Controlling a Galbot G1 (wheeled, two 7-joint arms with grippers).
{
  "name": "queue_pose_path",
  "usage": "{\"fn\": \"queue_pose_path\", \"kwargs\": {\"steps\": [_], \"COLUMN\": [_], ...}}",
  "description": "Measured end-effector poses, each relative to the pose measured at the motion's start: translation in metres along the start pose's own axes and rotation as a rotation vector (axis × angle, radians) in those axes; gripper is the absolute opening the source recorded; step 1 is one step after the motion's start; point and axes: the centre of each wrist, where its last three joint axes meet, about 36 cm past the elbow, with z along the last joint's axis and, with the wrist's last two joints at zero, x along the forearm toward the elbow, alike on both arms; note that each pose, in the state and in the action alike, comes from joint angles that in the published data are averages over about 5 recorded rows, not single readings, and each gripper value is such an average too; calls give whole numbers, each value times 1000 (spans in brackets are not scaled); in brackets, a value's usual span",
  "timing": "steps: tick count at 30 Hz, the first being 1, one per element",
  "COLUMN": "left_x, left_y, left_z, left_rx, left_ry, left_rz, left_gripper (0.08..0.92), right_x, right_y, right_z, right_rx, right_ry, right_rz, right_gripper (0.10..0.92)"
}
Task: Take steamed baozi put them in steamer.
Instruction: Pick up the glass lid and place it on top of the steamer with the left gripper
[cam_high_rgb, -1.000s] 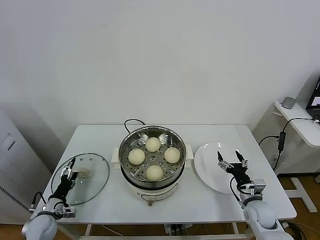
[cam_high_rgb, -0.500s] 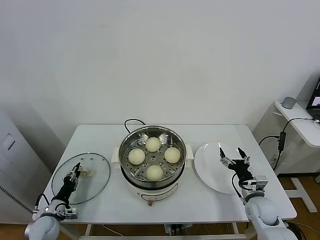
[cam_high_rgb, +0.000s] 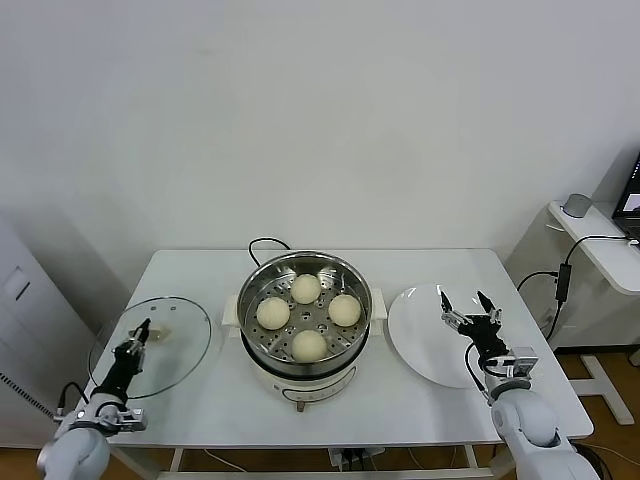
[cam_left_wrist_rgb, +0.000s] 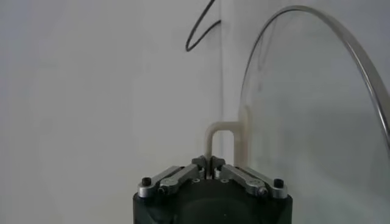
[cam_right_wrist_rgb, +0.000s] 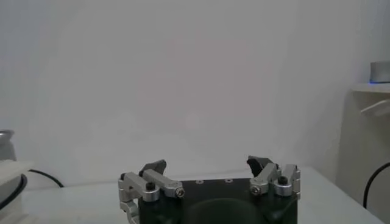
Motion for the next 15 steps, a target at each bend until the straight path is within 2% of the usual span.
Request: {"fn": "queue_pose_path", "kwargs": {"steps": [15], "left_x": [-18], "left_y": [88], "left_z": [8], "left_rx": [40], "left_ry": [40], "left_rz": [-79], "left_gripper": [102], "right_x": [-3], "right_y": [-2], "right_z": [-6], "right_rx": [7], "right_ry": [-1], "right_rz": [-4], "right_gripper": [823]}}
